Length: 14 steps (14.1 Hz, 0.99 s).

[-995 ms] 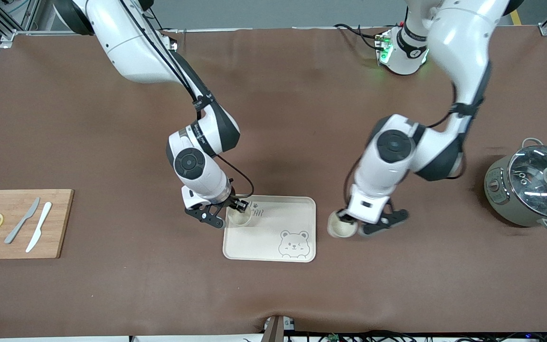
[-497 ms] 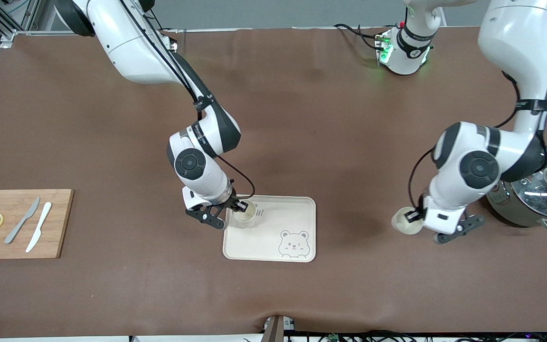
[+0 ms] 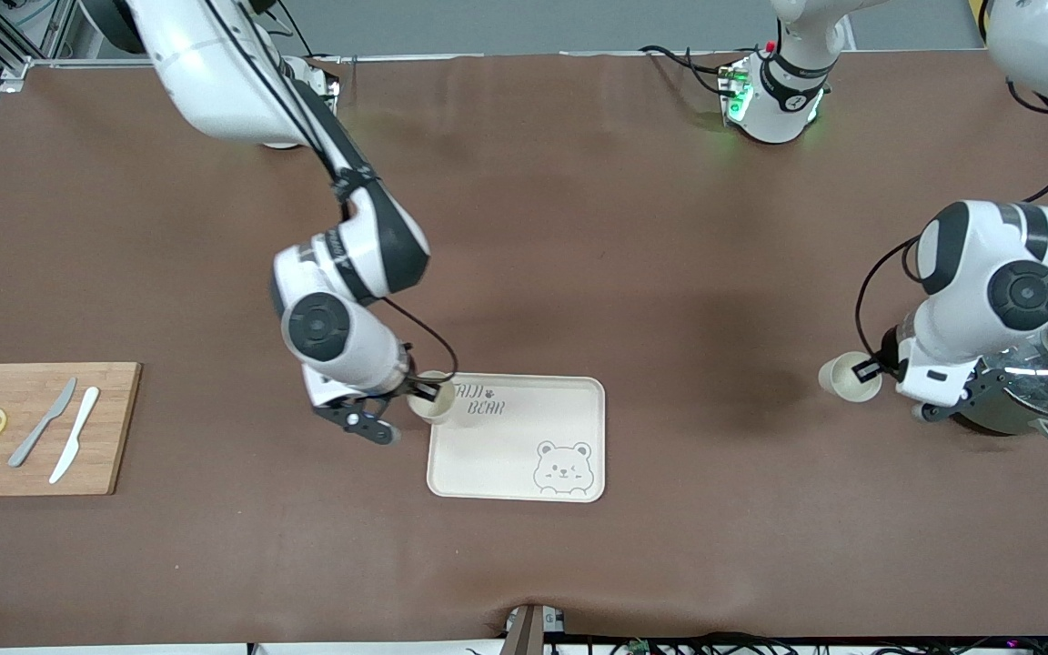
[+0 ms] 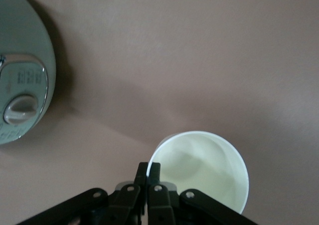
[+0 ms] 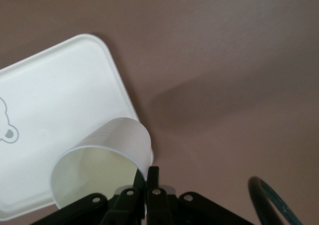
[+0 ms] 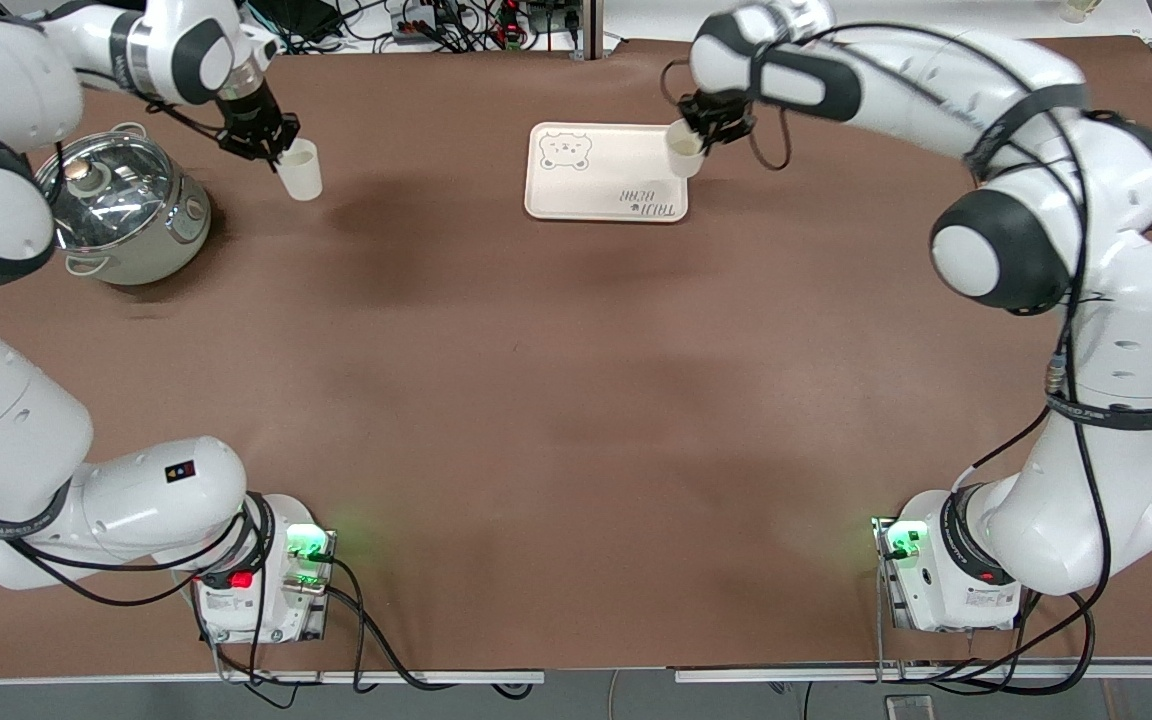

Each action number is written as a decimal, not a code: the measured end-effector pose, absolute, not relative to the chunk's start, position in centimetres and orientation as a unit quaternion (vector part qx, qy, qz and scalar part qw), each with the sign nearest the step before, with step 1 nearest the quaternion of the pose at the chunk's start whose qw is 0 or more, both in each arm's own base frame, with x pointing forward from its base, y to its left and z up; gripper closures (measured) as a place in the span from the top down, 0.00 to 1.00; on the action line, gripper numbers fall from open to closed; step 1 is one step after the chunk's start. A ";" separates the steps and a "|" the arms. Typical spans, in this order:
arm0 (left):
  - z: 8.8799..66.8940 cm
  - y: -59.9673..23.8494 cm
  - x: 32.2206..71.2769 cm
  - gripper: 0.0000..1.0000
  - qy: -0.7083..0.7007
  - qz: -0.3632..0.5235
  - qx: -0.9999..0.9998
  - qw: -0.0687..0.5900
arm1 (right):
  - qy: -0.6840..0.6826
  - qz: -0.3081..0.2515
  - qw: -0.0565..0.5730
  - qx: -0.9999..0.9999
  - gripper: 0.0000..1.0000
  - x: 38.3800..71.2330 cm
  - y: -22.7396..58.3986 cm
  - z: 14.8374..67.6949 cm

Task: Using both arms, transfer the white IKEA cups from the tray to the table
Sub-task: 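Carry the cups outward and set them on the table with both grippers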

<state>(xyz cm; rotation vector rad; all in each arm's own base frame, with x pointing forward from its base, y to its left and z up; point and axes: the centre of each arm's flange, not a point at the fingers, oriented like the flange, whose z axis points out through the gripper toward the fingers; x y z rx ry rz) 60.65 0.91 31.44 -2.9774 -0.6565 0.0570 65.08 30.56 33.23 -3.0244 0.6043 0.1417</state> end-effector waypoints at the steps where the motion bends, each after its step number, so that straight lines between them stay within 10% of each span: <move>1: 30.9 1.9 60.0 0.03 -0.213 0.021 -0.976 0.038 | 0.188 0.048 0.027 -0.981 0.02 65.3 28.8 34.4; 4: 30.0 4.1 59.1 0.10 -0.196 0.027 -0.980 0.023 | 0.159 0.058 0.026 -0.985 0.02 64.9 24.1 35.5; 14: 38.1 2.6 62.7 1.00 -0.188 0.008 -0.982 -0.007 | 0.043 0.109 -0.008 -0.993 0.02 59.5 6.2 31.9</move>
